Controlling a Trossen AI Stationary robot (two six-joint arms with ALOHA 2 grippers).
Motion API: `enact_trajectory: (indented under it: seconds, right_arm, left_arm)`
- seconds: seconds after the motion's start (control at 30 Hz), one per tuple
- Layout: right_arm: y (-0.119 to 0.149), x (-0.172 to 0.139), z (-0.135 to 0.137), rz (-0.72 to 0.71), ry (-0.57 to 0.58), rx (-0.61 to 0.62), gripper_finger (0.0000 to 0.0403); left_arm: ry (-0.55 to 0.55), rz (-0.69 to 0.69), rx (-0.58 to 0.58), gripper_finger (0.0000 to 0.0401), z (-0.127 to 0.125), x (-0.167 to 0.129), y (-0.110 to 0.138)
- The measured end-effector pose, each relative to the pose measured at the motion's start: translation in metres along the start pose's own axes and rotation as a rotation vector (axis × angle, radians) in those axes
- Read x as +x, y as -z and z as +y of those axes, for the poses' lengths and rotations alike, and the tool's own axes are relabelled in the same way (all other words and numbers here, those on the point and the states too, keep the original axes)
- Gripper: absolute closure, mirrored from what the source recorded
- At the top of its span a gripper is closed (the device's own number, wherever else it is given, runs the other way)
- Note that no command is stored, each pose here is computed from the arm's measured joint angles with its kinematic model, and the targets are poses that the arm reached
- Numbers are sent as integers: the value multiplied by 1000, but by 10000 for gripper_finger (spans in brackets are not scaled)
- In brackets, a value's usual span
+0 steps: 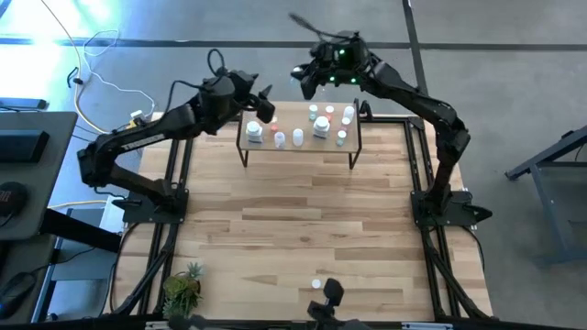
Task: Pick and place medicine bottles onto shelf by color
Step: Put the blue pill bottle on the shelf
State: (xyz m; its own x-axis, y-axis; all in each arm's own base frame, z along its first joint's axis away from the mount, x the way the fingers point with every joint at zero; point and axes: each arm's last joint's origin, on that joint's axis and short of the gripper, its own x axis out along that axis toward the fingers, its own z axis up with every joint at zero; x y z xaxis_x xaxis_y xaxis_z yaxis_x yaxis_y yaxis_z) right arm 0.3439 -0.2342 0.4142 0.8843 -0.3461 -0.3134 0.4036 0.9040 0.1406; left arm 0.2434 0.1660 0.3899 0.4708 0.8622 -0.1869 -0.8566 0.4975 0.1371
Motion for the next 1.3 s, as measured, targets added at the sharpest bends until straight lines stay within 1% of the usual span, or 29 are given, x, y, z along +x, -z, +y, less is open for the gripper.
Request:
enact_trajectory:
  seconds: [0.13,0.33,0.47,0.7,0.87,1.03,1.17,1.3]
  right_arm:
    - [13,16,7,68,-22,-47,304]
    - [33,40,11,148,-39,-41,304]
    - [43,52,13,177,-38,-41,304]
    - [60,70,12,234,-37,-53,304]
    - [74,79,11,311,16,-84,304]
    - [77,79,11,334,52,-118,304]
    - [78,79,12,342,55,-115,304]
    - [85,86,12,365,70,-118,304]
  left_arm:
    - [-3,26,-21,169,10,-17,-3]
    - [0,28,-75,169,20,-36,-7]
    - [0,15,-84,169,24,-43,-10]
    - [0,16,-84,169,25,-45,-11]
    - [0,19,-80,169,25,-45,-10]
    - [0,22,-79,169,25,-45,-10]
    - [0,22,-80,169,25,-45,-10]
    - [0,22,-80,169,25,-45,-10]
